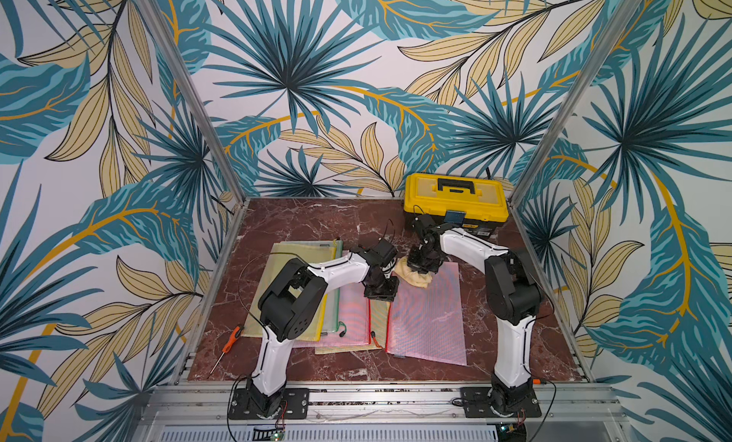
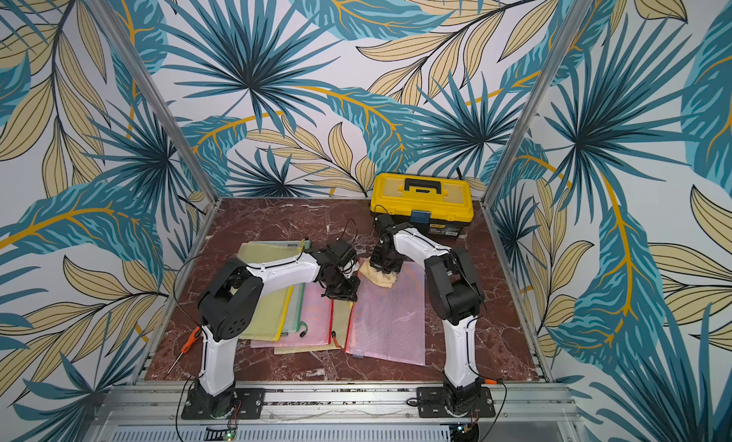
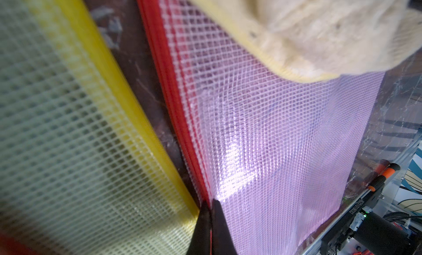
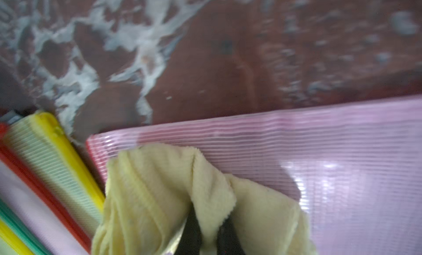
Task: Wipe the document bag
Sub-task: Wipe the dirt from the document bag.
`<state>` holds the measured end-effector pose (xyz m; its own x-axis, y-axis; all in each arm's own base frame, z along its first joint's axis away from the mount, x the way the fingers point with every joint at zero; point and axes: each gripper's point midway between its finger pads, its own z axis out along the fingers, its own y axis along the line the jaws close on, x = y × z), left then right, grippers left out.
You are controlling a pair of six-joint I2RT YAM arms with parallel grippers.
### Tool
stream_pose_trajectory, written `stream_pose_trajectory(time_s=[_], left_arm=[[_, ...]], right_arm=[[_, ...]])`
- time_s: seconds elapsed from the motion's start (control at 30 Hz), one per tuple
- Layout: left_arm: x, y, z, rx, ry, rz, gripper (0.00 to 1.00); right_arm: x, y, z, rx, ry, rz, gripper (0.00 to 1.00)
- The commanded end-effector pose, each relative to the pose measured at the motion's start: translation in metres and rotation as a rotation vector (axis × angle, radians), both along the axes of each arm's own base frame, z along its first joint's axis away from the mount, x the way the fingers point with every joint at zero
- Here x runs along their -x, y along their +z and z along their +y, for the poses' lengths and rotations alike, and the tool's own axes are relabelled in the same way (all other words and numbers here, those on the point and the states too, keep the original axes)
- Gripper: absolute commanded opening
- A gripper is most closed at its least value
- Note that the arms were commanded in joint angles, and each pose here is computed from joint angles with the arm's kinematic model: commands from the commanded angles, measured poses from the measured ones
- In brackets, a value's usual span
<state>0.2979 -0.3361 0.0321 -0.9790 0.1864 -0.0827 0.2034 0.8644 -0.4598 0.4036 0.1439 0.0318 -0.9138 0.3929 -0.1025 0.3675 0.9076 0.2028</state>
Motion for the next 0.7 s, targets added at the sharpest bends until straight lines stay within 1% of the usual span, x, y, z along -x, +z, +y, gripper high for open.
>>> stream_pose_trajectory(time_s=[0.0, 0.07, 0.13, 0.2, 0.23, 0.3, 0.37, 0.43, 0.47, 0.5, 0.53, 0.67], left_arm=[[-0.002, 0.008, 0.004, -0.003, 0.013, -0.024, 0.0], [-0.002, 0.008, 0.004, -0.002, 0.013, -0.021, 0.0], [-0.002, 0.008, 0.004, -0.002, 0.014, -0.023, 0.0], [-0.003, 0.009, 0.005, 0.001, 0.018, -0.025, 0.0], [-0.004, 0.009, 0.004, 0.0, 0.019, -0.026, 0.0], [-0.005, 0.01, 0.002, 0.004, 0.021, -0.025, 0.0], [-0.008, 0.01, 0.003, 0.003, 0.032, -0.026, 0.0], [-0.01, 0.01, 0.004, 0.0, 0.043, -0.025, 0.0], [-0.011, 0.009, 0.005, -0.001, 0.048, -0.024, 0.0], [-0.011, 0.009, 0.005, -0.001, 0.052, -0.022, 0.0], [-0.012, 0.009, 0.006, -0.002, 0.056, -0.023, 0.0], [-0.016, 0.009, 0.009, 0.0, 0.068, -0.022, 0.0]], right_arm=[[0.03, 0.001, -0.067, 0.067, -0.089, 0.067, 0.0], [0.048, 0.005, -0.101, 0.106, -0.133, 0.086, 0.0], [0.059, 0.014, -0.118, 0.127, -0.155, 0.083, 0.0], [0.057, 0.022, -0.101, 0.078, -0.138, 0.059, 0.0], [0.055, 0.025, -0.083, 0.048, -0.112, 0.048, 0.0], [0.053, 0.027, -0.047, 0.036, -0.047, 0.031, 0.0], [0.055, 0.022, -0.007, 0.0, -0.001, 0.03, 0.0], [0.056, 0.013, 0.03, -0.099, 0.015, 0.026, 0.0], [0.058, 0.009, 0.039, -0.135, 0.007, 0.034, 0.0], [0.06, 0.003, 0.042, -0.162, -0.006, 0.041, 0.0], [0.064, -0.003, 0.04, -0.16, -0.021, 0.046, 0.0], [0.085, -0.012, -0.004, -0.066, -0.057, 0.085, 0.0]])
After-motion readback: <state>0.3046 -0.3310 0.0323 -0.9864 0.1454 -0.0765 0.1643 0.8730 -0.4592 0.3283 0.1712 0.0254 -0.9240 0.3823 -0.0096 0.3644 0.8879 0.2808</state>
